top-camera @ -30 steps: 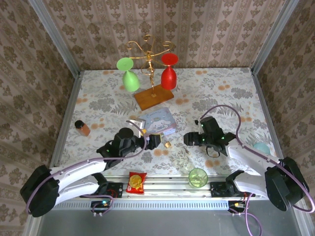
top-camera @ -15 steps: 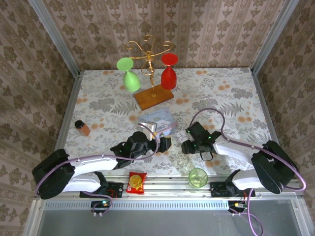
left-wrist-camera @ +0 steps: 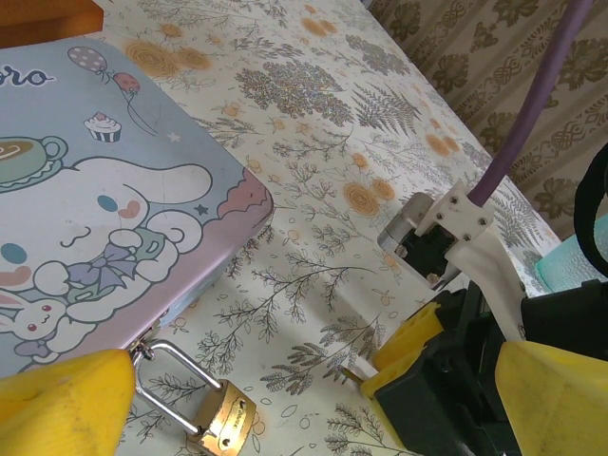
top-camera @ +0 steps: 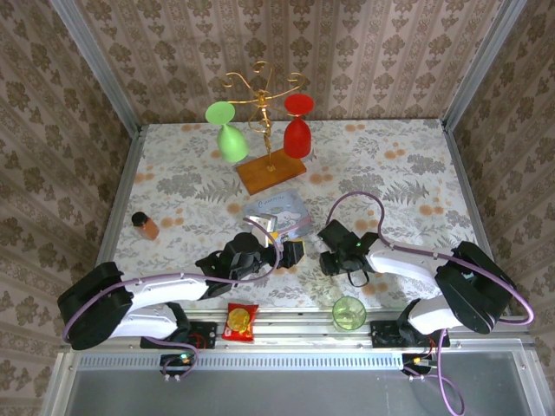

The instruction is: Unlock a padlock with a key

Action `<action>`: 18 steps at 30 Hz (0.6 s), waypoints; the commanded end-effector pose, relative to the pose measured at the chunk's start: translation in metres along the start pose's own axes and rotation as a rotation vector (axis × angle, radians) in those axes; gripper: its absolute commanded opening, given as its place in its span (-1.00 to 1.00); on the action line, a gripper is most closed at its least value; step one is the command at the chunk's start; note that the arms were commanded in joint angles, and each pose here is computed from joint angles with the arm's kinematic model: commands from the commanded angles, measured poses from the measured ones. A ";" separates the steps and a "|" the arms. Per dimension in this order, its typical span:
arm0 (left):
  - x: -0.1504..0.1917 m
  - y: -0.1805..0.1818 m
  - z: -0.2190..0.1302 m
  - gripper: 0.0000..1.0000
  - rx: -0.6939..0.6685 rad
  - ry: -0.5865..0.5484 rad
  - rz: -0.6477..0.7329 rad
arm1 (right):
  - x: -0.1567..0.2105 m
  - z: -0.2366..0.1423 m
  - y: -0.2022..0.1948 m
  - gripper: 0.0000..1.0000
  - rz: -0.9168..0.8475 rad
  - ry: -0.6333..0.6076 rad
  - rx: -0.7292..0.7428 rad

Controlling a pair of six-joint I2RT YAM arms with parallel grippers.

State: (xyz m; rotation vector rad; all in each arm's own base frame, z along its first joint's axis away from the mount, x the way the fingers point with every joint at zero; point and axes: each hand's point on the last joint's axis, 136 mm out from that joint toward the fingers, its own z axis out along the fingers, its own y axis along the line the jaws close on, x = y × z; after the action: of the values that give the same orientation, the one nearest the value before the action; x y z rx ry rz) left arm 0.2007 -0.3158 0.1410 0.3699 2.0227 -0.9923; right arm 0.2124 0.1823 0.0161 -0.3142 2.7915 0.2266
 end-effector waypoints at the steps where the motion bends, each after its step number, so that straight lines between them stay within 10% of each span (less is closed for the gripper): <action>1: -0.004 -0.003 0.002 0.97 0.001 -0.019 -0.018 | 0.012 0.001 -0.004 -0.39 0.002 0.046 0.042; 18: 0.003 0.007 -0.001 0.98 -0.032 -0.008 -0.039 | 0.029 -0.008 -0.007 -0.37 0.035 0.035 0.044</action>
State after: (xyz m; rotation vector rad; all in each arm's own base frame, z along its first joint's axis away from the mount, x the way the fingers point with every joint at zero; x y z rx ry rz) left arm 0.2035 -0.3131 0.1400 0.3313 2.0292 -0.9851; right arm 0.1974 0.1791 0.0158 -0.2943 2.7971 0.1985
